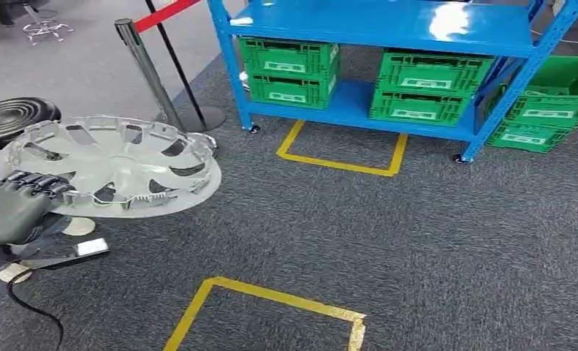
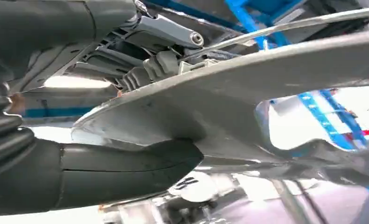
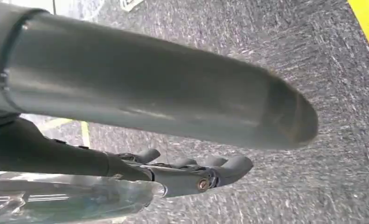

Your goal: Take the parts from the cabinet and place them on the table.

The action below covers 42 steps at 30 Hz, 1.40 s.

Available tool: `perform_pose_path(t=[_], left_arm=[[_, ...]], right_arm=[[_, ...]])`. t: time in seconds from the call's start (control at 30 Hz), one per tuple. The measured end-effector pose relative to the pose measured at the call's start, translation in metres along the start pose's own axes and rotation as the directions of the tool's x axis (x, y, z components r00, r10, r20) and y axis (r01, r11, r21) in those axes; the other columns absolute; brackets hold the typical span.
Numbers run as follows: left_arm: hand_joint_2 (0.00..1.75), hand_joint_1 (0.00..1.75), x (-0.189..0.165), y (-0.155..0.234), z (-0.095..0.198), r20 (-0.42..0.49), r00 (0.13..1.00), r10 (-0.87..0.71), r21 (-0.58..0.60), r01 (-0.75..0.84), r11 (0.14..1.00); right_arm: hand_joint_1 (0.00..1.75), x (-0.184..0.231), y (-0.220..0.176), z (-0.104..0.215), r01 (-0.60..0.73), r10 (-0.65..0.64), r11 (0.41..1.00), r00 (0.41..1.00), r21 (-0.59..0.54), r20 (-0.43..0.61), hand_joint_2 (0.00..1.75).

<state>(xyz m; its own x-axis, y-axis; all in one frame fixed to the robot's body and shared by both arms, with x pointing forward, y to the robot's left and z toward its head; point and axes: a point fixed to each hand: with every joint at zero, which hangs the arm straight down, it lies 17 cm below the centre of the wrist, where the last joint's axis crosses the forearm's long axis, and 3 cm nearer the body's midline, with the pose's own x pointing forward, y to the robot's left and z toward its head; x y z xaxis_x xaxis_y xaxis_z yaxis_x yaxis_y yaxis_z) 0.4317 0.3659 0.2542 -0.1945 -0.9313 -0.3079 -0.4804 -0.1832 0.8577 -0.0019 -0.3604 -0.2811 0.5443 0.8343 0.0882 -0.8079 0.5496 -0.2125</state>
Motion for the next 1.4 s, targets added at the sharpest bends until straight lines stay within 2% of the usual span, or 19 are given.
perform_pose_path(t=[0.8, 1.4], left_arm=[[1.75, 1.75, -0.004, -0.003, 0.004, -0.014, 1.0, -0.001, -0.006, 0.0, 1.0], [1.75, 1.75, -0.014, -0.015, 0.029, -0.027, 1.0, 0.003, -0.051, -0.004, 0.999]], right_arm=[[0.0, -0.005, 0.002, 0.001, -0.015, 0.015, 1.0, 1.0, 0.004, -0.003, 0.0], [0.0, 0.005, 0.011, 0.001, -0.01, 0.01, 1.0, 1.0, 0.017, -0.001, 0.0]])
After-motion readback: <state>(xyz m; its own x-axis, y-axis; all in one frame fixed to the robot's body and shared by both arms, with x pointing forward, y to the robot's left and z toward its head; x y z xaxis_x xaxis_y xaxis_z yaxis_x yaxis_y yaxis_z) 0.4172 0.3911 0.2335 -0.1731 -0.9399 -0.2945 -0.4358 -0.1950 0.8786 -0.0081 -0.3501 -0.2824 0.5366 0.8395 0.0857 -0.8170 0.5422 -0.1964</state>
